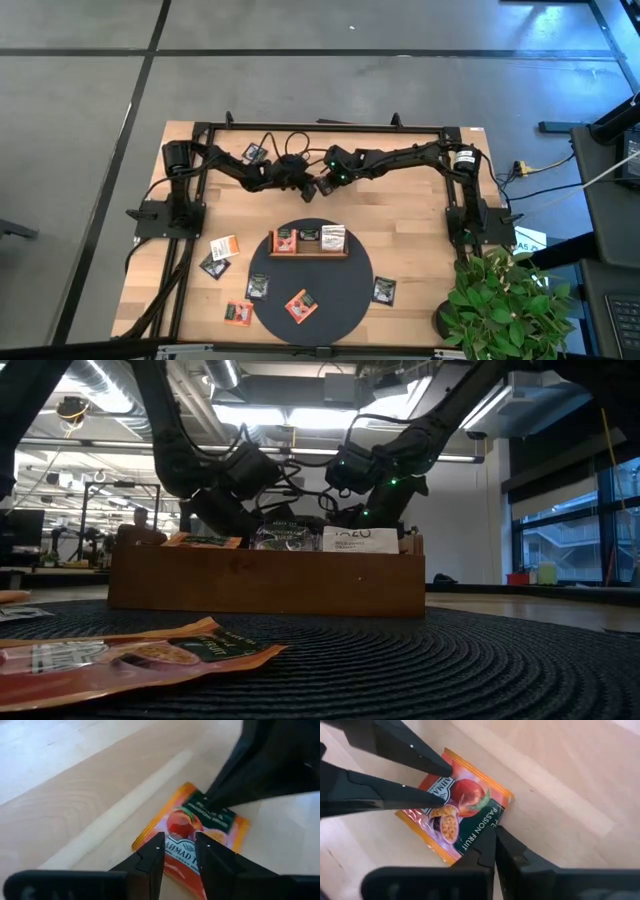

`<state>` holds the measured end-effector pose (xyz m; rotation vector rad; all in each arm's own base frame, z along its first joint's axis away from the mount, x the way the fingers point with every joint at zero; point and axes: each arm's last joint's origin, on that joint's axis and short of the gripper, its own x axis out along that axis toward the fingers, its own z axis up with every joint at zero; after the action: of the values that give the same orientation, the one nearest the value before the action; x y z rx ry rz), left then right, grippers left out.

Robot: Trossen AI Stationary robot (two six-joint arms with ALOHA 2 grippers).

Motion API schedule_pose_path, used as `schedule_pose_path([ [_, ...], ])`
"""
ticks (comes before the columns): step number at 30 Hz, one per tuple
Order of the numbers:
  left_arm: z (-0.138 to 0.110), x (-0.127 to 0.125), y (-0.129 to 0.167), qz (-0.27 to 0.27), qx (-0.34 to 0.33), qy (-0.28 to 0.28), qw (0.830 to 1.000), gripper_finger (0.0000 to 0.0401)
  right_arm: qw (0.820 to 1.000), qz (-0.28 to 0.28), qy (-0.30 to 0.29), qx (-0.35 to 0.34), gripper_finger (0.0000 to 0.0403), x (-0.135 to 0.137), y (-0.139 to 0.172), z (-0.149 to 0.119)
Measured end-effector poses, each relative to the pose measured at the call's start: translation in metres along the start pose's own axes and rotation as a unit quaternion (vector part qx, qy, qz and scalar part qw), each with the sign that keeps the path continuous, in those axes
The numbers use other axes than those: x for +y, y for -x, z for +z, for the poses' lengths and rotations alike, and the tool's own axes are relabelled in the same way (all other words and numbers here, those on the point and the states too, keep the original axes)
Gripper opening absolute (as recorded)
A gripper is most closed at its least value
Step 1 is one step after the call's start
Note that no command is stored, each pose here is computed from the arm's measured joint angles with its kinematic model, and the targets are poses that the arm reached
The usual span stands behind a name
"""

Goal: Pick & Place Tea
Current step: Put the orange tea bag into the left section of the wooden organizer

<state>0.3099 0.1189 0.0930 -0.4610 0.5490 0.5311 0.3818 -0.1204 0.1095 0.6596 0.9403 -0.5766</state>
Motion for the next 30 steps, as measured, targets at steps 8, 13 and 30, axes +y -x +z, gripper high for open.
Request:
schedule_pose_path([
  [8, 0.023, -0.007, 0.022, -0.015, -0.032, -0.065, 0.997, 0.0108, 0.993, -0.017, 0.116, -0.012, 0.0004, 0.007, 0.017, 0.000],
  [13, 0.038, -0.014, 0.045, -0.044, -0.034, -0.141, 0.989, 0.0105, 0.971, -0.038, 0.234, -0.035, 0.0003, 0.027, 0.043, -0.004],
  [30, 0.052, -0.045, 0.081, -0.131, -0.065, -0.138, 0.980, 0.0108, 0.903, -0.116, 0.402, -0.099, 0.0001, 0.108, 0.089, -0.044],
])
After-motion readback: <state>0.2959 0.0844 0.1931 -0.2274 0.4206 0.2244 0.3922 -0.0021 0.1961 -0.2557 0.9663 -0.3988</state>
